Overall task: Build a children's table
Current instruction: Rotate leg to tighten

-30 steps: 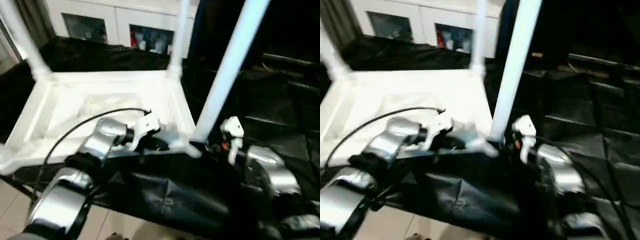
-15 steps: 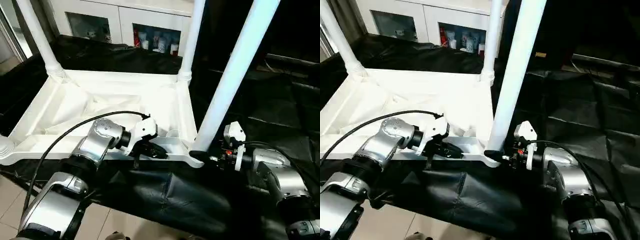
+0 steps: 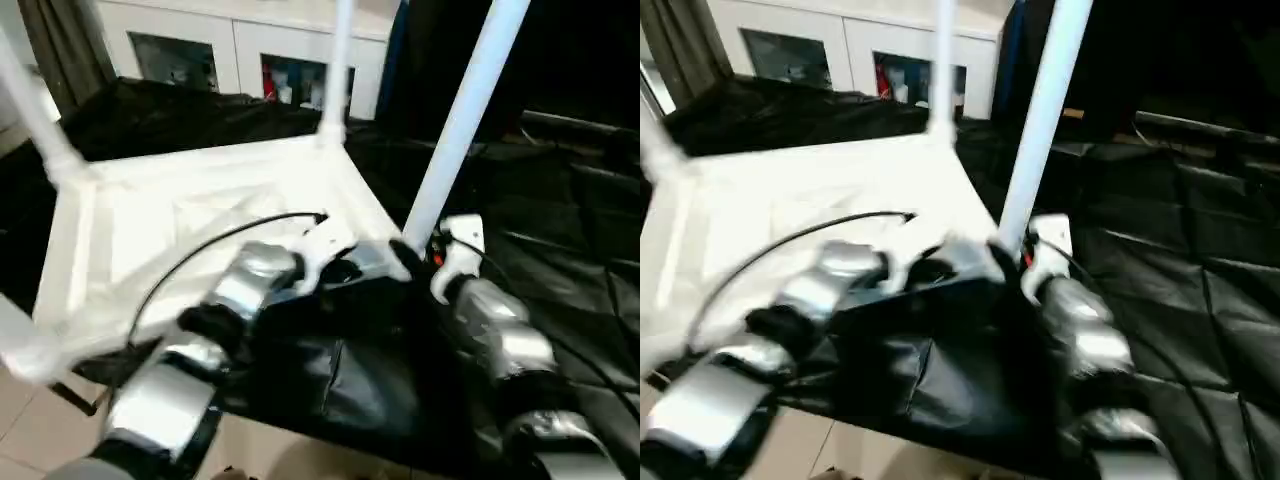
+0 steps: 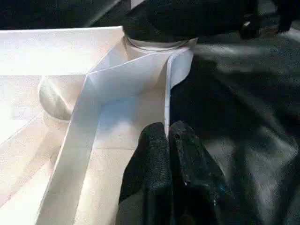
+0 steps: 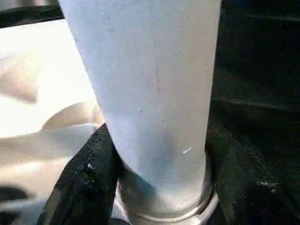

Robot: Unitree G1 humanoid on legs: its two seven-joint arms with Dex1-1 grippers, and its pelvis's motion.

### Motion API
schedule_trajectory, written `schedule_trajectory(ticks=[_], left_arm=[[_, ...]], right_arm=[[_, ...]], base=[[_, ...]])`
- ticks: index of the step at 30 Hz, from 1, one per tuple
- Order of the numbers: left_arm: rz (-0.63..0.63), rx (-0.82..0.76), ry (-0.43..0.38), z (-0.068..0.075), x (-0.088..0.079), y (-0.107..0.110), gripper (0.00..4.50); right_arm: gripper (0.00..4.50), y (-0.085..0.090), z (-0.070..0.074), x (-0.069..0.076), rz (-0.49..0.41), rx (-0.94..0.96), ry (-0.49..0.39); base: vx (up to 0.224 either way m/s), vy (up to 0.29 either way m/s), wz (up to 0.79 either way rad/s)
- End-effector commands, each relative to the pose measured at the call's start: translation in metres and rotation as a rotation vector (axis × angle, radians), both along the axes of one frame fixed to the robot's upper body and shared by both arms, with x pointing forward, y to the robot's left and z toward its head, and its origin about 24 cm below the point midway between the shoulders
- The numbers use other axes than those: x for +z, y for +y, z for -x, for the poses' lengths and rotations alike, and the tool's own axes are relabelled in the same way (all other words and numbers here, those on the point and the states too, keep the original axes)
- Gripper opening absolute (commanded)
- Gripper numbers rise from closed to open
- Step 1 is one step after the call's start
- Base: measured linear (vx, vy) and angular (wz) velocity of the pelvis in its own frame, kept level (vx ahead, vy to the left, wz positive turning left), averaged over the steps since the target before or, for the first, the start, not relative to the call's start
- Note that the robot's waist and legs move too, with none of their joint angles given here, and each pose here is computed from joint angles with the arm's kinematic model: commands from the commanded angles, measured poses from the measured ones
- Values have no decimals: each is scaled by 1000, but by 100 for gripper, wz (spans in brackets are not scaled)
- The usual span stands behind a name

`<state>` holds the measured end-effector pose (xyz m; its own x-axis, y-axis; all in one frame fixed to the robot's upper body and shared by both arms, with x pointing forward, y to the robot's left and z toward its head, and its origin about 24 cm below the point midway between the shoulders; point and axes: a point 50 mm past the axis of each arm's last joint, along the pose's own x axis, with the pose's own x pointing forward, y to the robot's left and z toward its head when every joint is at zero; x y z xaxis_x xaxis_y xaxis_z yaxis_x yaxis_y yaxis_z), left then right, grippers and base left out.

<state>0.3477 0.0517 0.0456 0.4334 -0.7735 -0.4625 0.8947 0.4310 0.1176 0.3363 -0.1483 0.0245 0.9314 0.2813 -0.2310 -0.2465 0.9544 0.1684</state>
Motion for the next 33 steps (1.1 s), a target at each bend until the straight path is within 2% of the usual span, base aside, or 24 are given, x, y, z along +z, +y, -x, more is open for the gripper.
schedule_trajectory(ticks=[1, 3, 4, 5, 8, 10, 15, 18, 20, 27, 33], left_arm=[[36, -11, -24, 0, 6, -17, 0], [34, -25, -24, 1, 6, -18, 0], [29, -43, -27, 2, 5, -16, 0], [28, -47, -27, 2, 4, -16, 0], [30, -82, -21, 3, 4, -9, 0], [37, -116, -19, 5, 4, -3, 0], [49, -214, 27, 10, 4, 12, 0], [59, -264, 38, 13, 5, 16, 0], [71, -353, 58, 19, 7, 25, 0], [78, -426, 114, 25, 10, 45, 0], [87, -451, 144, 28, 12, 53, 0]], right_arm=[[238, 17, 9, -24, 32, 33, 114], [238, 24, 8, -19, 81, 104, 68], [273, 31, 11, -17, 87, 219, 43], [306, 33, 12, -17, 84, 242, 41], [306, 33, 16, -16, 97, 341, 22], [350, 26, 17, -12, 141, 381, -6], [350, 5, 26, -7, 127, 544, -32], [350, -1, 30, -4, 120, 598, -36], [350, -11, 38, 1, 89, 692, -43], [350, -29, 49, 13, 14, 811, -46], [296, -32, 55, 14, -10, 881, -18]], base=[[0, 0, 0], [0, 0, 0], [0, 0, 0], [0, 0, 0], [0, 0, 0], [0, 0, 0], [0, 0, 0], [0, 0, 0], [0, 0, 0], [0, 0, 0], [0, 0, 0]])
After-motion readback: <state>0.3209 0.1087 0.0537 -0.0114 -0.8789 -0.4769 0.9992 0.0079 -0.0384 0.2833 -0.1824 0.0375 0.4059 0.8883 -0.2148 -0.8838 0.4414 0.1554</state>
